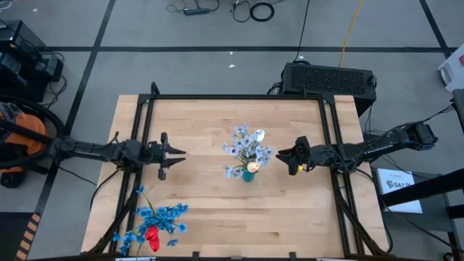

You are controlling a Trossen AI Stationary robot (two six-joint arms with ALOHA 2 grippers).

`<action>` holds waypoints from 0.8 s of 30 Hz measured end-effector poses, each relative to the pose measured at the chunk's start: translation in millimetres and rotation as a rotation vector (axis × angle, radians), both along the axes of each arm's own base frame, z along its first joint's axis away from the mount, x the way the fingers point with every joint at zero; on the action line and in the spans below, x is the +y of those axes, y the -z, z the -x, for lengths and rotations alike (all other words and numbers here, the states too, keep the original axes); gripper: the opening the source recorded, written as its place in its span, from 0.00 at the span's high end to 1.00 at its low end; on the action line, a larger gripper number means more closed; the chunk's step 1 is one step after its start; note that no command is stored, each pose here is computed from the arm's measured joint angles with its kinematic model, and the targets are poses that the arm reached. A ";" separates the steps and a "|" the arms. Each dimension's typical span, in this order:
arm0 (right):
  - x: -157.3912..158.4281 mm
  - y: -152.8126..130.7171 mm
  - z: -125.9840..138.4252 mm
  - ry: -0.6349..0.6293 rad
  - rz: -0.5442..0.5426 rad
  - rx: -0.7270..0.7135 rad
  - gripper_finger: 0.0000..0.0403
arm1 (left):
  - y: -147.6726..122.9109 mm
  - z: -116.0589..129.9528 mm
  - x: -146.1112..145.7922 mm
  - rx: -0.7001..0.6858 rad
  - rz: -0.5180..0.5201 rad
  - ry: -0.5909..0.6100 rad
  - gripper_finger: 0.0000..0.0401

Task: Sort flowers into vase by color
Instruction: Return to Home Position

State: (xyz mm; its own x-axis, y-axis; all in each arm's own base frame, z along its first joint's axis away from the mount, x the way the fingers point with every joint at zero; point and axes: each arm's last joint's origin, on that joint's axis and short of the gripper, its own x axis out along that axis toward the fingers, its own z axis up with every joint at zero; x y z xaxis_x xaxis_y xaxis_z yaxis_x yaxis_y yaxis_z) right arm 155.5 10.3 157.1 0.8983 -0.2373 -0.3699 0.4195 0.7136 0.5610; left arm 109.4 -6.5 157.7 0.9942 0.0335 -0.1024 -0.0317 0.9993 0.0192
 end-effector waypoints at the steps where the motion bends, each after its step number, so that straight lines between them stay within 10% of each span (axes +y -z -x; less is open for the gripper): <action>1: 0.0 0.0 0.0 0.000 0.000 0.000 0.67 | 0.7 0.5 0.5 0.006 0.002 0.005 0.72; 13: 0.0 0.0 0.0 0.000 0.000 0.000 0.67 | 3.2 2.1 8.7 0.027 0.102 0.012 0.98; 24: 0.0 0.0 0.0 0.000 0.000 0.000 0.67 | -1.6 5.5 14.8 -0.034 0.199 -0.015 0.99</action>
State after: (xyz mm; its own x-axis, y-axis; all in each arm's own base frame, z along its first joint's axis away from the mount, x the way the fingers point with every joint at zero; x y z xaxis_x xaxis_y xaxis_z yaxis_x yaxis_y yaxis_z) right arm 155.4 10.3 157.1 0.8982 -0.2374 -0.3701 0.4197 0.7136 0.5609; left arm 104.0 8.3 159.3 0.9967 0.0310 -0.0748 -0.0441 0.9827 -0.1801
